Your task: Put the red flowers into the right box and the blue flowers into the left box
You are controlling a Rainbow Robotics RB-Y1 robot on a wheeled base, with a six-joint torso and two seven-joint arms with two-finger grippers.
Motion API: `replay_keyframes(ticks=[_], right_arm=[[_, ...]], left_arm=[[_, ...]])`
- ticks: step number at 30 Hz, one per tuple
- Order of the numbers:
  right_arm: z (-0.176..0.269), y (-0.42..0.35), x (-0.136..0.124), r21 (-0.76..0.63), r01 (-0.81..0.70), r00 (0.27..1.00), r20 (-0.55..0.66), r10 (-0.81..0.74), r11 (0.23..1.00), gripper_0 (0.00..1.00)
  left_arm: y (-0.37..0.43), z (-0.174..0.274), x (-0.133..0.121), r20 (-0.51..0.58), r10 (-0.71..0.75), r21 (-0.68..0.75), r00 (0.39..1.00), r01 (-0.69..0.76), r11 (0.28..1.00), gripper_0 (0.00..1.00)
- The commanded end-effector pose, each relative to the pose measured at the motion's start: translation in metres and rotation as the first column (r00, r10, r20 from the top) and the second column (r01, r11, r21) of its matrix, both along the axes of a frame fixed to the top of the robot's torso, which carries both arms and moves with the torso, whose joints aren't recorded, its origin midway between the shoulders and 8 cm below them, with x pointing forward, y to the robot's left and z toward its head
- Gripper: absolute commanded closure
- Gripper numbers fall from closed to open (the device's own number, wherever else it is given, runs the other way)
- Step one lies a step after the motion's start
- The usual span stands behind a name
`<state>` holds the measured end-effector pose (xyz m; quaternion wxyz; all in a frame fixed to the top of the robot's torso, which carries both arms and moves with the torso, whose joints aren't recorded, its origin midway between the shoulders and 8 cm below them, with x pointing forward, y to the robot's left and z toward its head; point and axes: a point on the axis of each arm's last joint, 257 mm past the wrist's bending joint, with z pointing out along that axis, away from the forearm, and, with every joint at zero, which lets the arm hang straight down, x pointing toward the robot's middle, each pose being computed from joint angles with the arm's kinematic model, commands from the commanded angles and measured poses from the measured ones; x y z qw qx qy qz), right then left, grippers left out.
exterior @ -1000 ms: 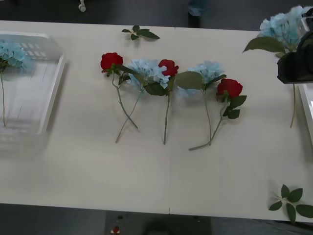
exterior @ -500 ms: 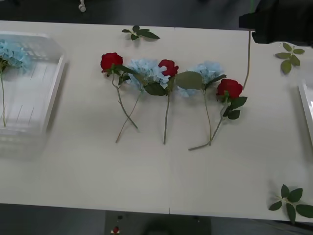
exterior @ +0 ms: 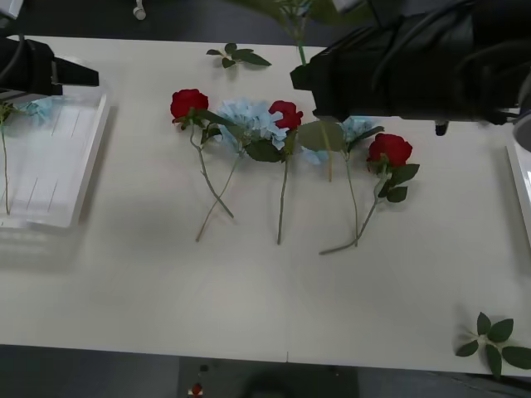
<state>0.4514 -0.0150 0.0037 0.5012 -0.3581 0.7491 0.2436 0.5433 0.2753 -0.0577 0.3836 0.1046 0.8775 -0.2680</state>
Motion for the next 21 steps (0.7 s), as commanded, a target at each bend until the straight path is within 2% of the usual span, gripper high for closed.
replay_keyframes(ticks=[1,9,12,21], right_arm=[[0.022,0.027,0.009,0.054,-0.022,0.998,0.056,0.019,0.998,1.0],[0.03,0.067,0.022,0.105,-0.045,0.996,0.075,0.037,0.993,1.0],[0.027,0.078,0.026,0.11,-0.045,0.997,0.069,0.038,0.993,1.0],[0.014,0.098,0.03,0.116,-0.047,0.998,0.038,0.043,0.992,1.0]], left_arm=[[-0.039,0.009,-0.001,0.077,-0.098,0.009,0.992,0.098,0.995,0.0],[-0.087,0.008,-0.027,0.157,-0.344,0.054,0.926,0.34,0.939,0.0],[-0.096,0.009,-0.04,0.188,-0.434,0.076,0.881,0.427,0.901,0.0],[-0.119,0.028,-0.056,0.382,-0.547,-0.018,0.745,0.597,0.802,0.0]])
